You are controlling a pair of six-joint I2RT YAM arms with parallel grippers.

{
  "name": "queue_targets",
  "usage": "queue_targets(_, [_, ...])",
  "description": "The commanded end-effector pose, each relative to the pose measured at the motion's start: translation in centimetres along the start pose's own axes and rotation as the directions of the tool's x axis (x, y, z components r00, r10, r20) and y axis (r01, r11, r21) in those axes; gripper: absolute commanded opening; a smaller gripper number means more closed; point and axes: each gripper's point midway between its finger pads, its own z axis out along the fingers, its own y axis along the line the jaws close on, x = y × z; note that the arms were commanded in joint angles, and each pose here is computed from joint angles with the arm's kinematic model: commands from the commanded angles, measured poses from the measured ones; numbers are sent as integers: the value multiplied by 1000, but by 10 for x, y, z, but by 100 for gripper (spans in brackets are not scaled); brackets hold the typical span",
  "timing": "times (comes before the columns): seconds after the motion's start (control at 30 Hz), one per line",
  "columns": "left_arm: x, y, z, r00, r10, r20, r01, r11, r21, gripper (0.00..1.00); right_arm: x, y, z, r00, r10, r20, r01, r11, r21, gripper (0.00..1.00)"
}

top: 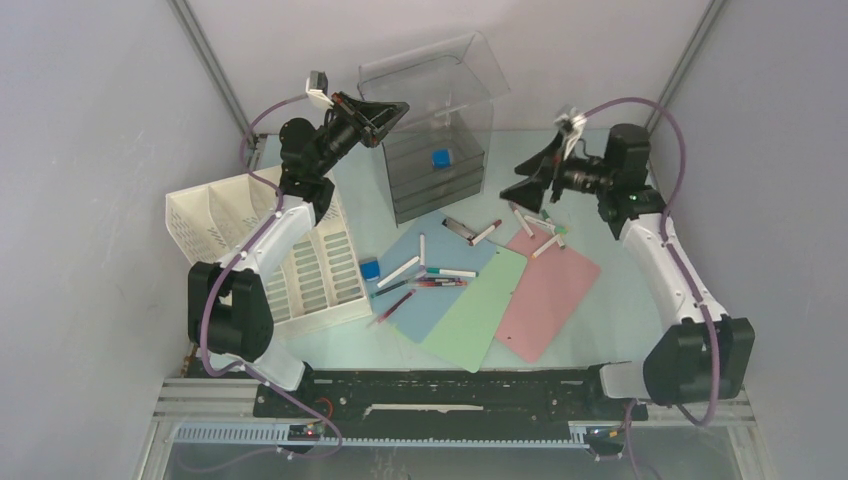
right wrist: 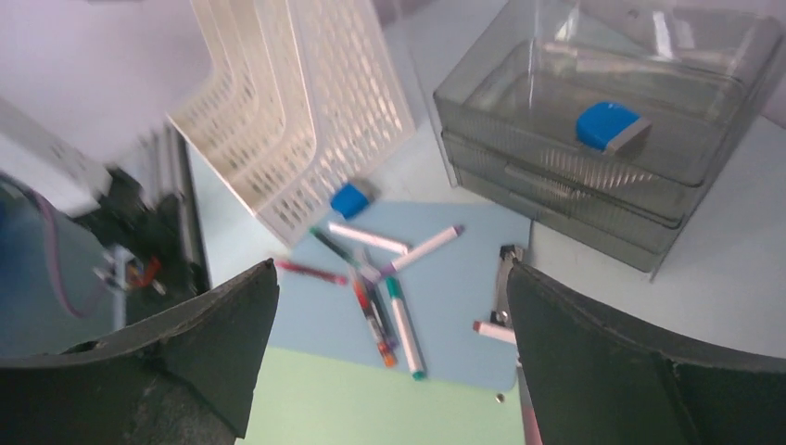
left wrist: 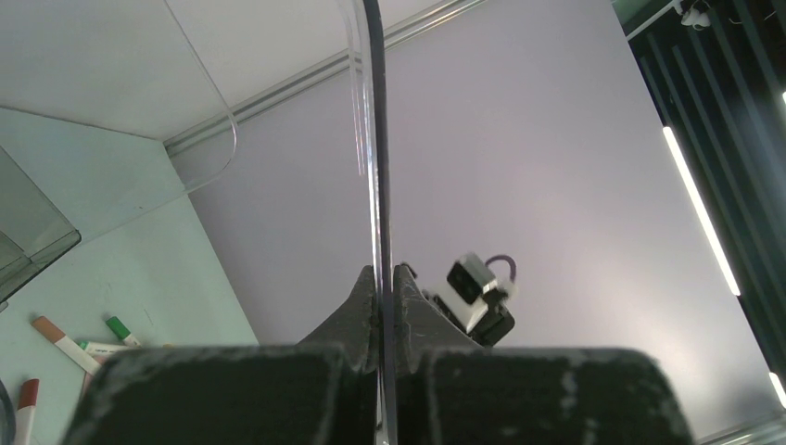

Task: Organize the desk
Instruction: Pick up the stationery from the center of the board.

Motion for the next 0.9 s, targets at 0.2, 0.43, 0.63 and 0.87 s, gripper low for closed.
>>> queue_targets(0.2, [-13,-62,-4,993,108,53,-115,979,165,0,-85,-62,-4,870,447,209,-413,891,-188,100])
queue_targets(0.43, [-13,-62,-4,993,110,53,-117,979,166,0,-113,-72,21,809,559,184,-495,815,-300,99])
queue_targets(0.63, [-13,-60,-4,993,110,51,-117,980,163,0,-129,-74,35,787,590,183,-518,792,-324,100])
queue_targets(0.87, [-13,-58,-4,993,108,50,-115,980,160,0,-143,-86,47,746,633,206,-569,767,-298,97])
